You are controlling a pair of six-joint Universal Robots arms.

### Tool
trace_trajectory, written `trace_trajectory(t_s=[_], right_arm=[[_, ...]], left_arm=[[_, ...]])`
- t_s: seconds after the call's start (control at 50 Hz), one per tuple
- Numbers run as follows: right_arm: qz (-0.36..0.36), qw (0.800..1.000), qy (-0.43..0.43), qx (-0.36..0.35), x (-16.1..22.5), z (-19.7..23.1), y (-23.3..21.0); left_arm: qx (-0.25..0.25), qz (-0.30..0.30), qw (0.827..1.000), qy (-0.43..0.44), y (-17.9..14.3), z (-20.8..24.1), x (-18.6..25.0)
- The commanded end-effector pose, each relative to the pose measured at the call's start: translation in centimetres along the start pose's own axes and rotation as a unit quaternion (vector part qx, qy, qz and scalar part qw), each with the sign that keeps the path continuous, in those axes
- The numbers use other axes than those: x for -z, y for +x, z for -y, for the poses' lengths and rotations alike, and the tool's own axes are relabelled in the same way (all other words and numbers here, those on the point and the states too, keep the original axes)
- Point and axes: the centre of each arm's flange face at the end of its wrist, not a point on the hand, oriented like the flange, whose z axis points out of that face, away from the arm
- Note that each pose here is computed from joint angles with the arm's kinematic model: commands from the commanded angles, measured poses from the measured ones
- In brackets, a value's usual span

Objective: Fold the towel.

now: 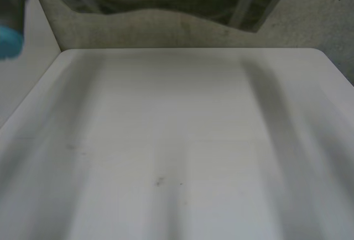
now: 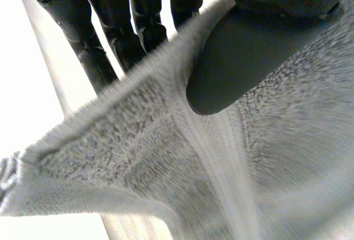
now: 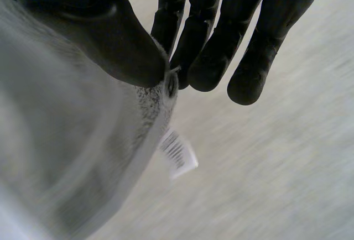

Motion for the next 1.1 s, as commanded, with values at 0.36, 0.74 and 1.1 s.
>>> trace_trajectory(t_s=[0.36, 0.74, 1.1], right_arm=[[0.190, 0.938, -0.282, 0.071, 10.6, -22.4, -10.3], [0.136, 0.923, -0.327, 0.149, 16.7, -11.7, -1.3], [0.210, 0.892, -0.353, 0.186, 16.4, -14.3, -0.6]], left_arm=[[-0.168, -0.163, 0.920, -0.316, 2.9, -25.1, 16.6], [-0.189, -0.178, 0.910, -0.322, 0.6, -12.9, 22.6], [-0.181, -0.247, 0.891, -0.336, 1.6, -12.7, 23.8]])
